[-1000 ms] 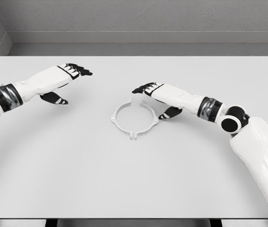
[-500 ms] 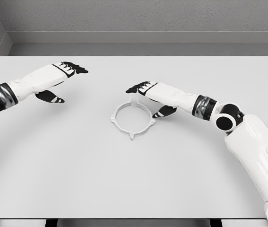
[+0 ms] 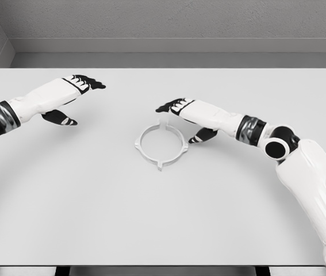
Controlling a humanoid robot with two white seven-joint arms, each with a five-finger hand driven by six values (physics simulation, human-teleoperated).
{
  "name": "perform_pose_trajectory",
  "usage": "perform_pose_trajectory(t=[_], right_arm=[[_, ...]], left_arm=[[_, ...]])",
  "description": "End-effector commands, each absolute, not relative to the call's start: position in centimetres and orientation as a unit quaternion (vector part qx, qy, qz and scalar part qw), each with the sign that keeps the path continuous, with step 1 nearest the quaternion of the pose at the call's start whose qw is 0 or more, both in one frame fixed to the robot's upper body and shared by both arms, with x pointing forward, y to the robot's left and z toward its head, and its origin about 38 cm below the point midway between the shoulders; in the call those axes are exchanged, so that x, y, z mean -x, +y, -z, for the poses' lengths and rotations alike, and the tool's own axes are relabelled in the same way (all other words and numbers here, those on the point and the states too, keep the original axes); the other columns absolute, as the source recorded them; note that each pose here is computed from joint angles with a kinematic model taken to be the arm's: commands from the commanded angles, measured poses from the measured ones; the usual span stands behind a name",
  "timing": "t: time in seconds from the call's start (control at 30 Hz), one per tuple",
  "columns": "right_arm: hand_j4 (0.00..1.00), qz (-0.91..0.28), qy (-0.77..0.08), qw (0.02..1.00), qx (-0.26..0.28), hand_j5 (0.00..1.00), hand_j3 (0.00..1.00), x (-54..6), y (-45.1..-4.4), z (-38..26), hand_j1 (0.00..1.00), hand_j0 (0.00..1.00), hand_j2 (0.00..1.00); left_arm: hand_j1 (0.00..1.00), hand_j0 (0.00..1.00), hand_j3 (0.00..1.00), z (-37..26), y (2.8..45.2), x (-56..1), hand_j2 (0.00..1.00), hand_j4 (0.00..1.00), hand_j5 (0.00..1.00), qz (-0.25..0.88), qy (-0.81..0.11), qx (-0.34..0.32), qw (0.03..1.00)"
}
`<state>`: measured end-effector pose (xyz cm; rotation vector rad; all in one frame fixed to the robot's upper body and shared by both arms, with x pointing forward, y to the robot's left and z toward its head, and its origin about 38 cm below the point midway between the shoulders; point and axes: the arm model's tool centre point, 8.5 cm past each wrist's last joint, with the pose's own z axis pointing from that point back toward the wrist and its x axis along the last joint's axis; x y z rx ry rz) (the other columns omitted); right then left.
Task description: Assemble PVC drainage pipe clamps
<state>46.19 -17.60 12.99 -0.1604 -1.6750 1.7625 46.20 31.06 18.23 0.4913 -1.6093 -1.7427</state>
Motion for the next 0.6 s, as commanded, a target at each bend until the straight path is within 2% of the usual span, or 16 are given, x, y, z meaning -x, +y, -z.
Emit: perform_pose_trajectory(t=[0.0,0.57], right_arm=[[1.00,-0.676,-0.648,0.345,0.061,1.00,1.00,-46.19,-17.64,-13.18,1.00,1.00,1.00],[1.00,-0.679,-0.652,0.332,0.065,1.00,1.00,-45.43,-18.01,-13.88,1.00,1.00,1.00]], left_arm=[[1.00,1.00,1.00,-18.32,31.08,-46.21,1.00,1.00,1.00,0.670,-0.625,-0.188,0.354],[1.00,1.00,1.00,-18.47,31.49,-46.18,1.00,1.00,1.00,0.671,-0.623,-0.191,0.355]])
